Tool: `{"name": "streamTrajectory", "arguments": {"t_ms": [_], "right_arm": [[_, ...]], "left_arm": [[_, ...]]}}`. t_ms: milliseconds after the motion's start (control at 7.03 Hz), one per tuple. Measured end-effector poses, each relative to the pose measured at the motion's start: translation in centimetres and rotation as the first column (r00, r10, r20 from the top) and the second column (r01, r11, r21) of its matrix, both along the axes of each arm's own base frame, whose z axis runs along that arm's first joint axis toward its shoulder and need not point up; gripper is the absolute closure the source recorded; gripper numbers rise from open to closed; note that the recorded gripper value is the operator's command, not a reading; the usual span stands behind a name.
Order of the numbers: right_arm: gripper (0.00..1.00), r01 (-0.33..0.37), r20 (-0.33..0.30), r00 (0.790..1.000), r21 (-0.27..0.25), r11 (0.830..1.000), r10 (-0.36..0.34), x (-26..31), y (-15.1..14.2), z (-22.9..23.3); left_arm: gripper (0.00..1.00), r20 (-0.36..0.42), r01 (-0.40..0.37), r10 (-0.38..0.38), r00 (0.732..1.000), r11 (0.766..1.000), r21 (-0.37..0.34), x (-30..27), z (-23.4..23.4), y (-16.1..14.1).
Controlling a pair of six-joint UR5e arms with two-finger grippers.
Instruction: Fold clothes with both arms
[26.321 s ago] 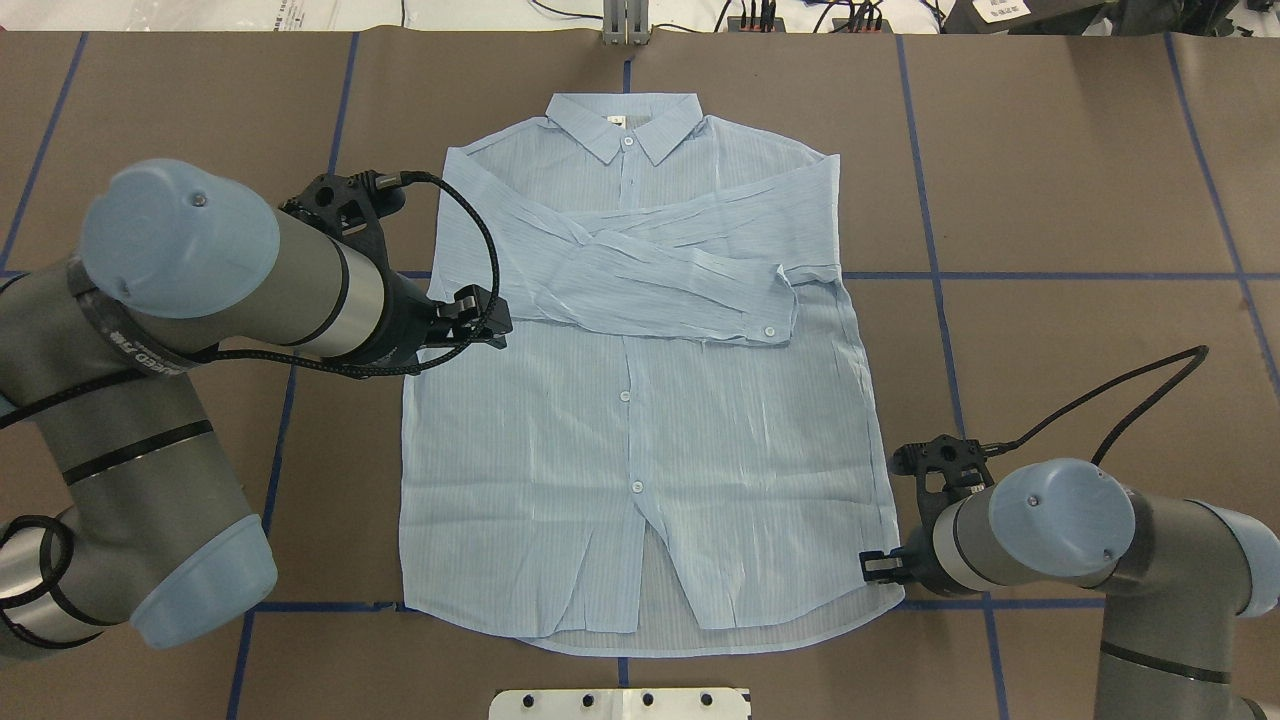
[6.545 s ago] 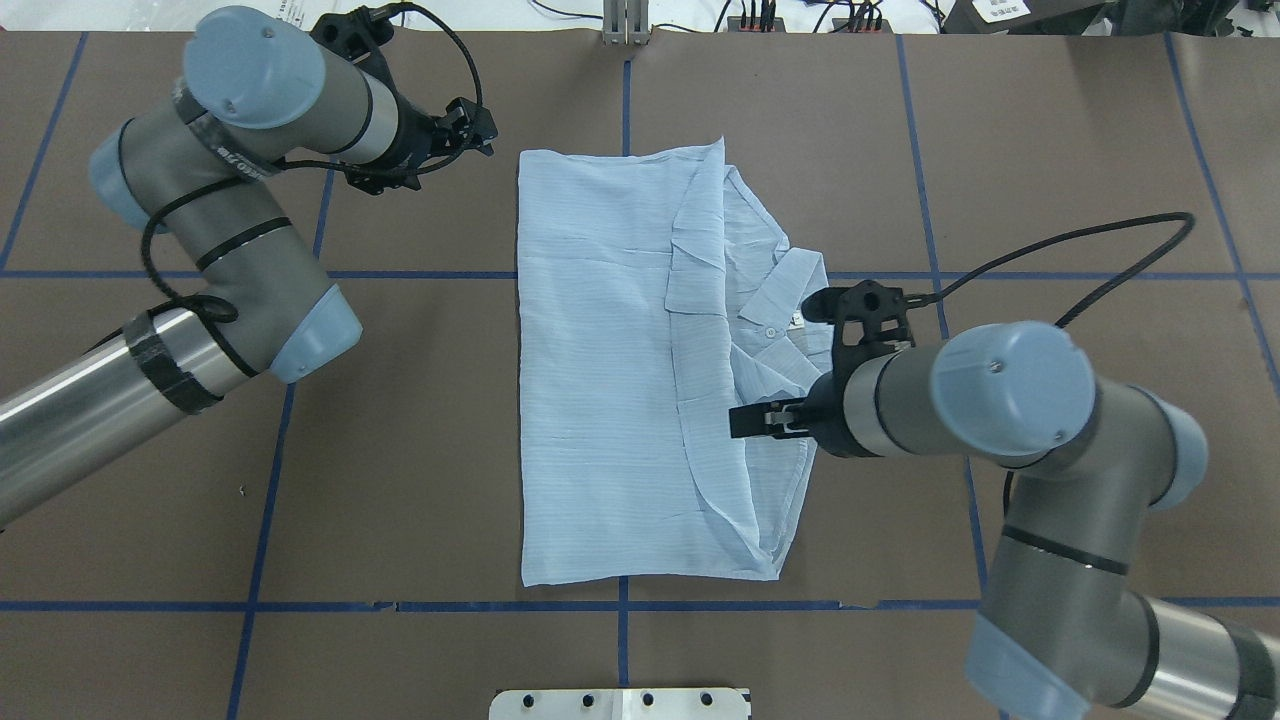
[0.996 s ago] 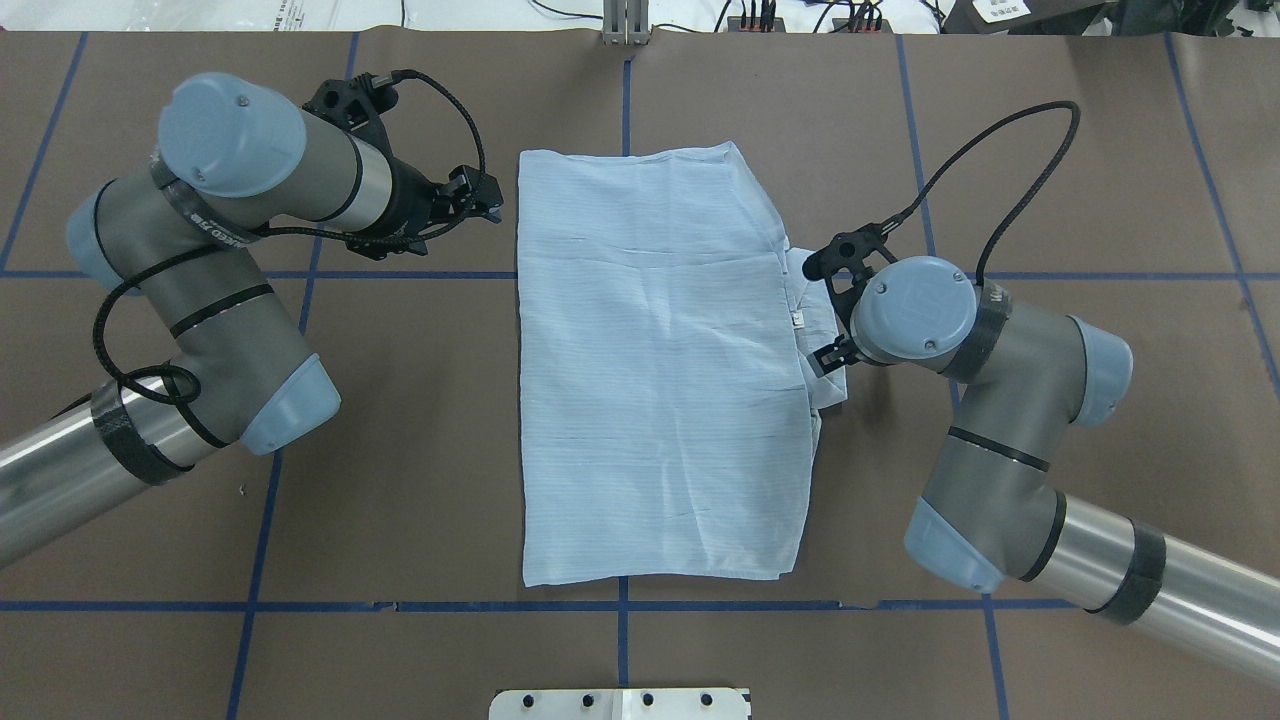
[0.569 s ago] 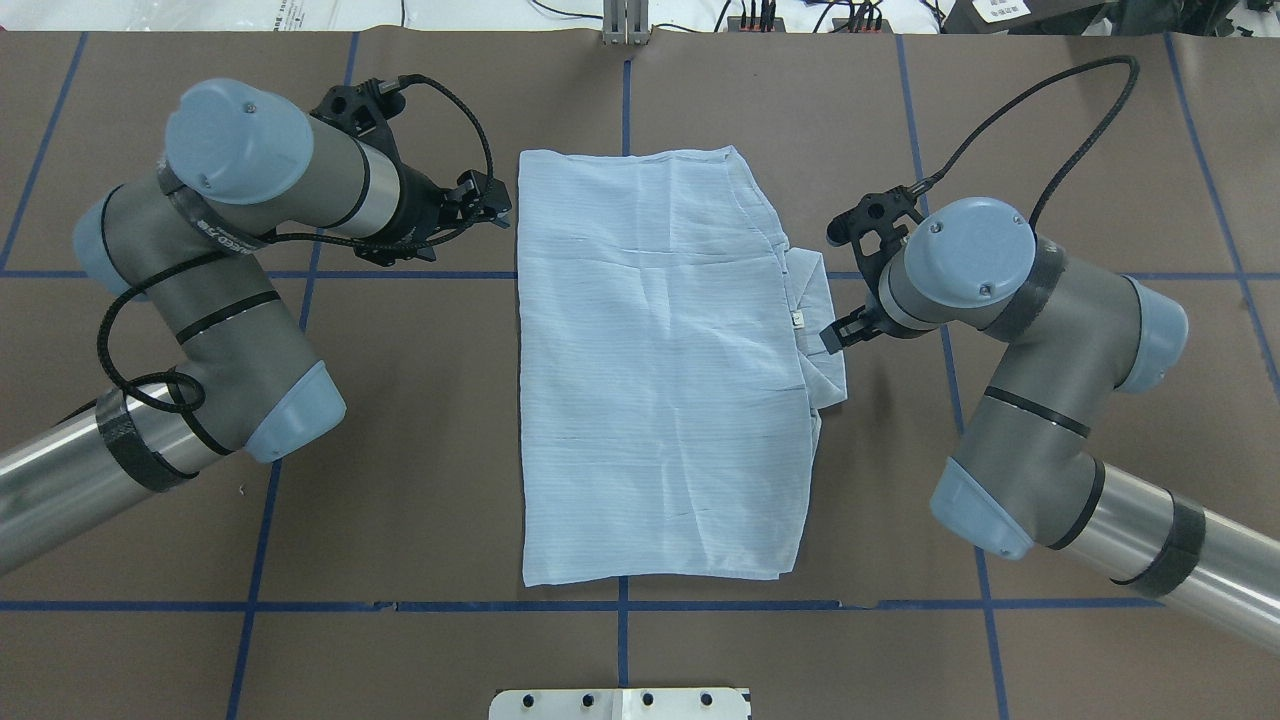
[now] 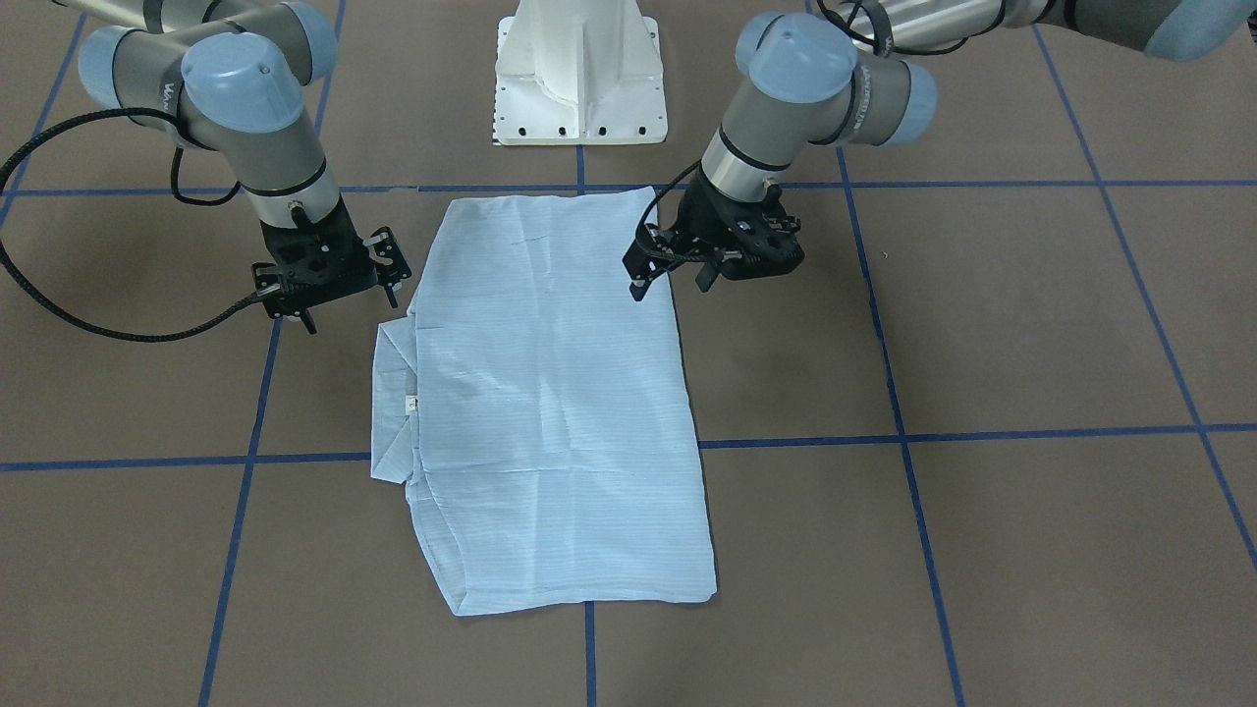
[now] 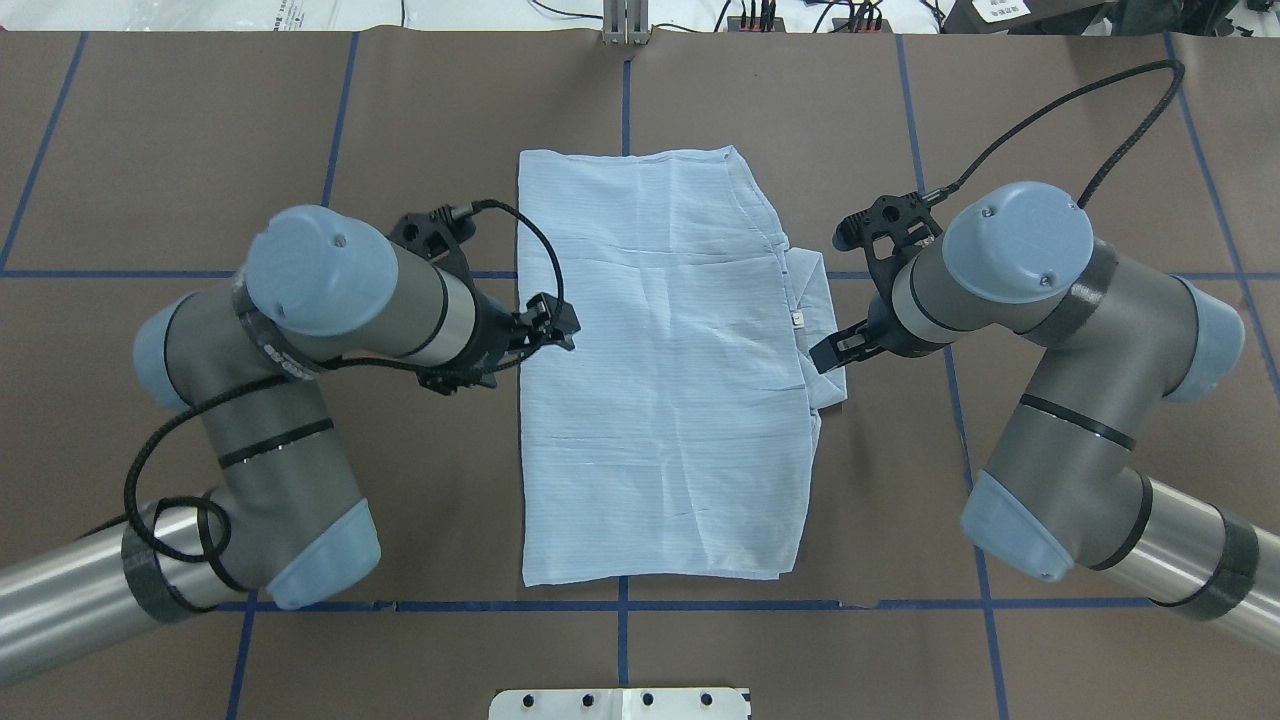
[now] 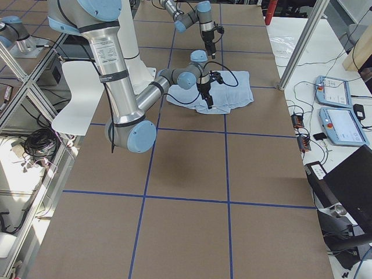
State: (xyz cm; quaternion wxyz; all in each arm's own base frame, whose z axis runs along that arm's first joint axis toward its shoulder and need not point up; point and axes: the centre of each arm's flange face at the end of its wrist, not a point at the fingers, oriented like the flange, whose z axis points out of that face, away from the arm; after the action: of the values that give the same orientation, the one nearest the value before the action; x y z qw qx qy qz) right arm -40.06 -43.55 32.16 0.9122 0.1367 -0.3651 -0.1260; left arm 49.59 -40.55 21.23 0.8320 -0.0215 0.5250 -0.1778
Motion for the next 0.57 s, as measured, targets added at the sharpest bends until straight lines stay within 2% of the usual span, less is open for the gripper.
{"name": "streamTrajectory", "arguments": {"t_ms": [285, 569], "right_arm": [[0.00, -0.043, 0.047, 0.998, -0.068, 0.997, 0.046, 1.2, 1.5, -0.8], [0.00, -0.052, 0.070, 0.996, -0.091, 0.994, 0.058, 1.4, 2.6, -1.5]], "left_arm": [[0.01, 0.024, -0.035, 0.036, 0.999, 0.998, -0.049, 2.8, 1.4, 6.8], [0.02, 0.021, -0.066, 0.067, 0.998, 0.995, -0.076, 4.8, 3.4, 11.4]]}}
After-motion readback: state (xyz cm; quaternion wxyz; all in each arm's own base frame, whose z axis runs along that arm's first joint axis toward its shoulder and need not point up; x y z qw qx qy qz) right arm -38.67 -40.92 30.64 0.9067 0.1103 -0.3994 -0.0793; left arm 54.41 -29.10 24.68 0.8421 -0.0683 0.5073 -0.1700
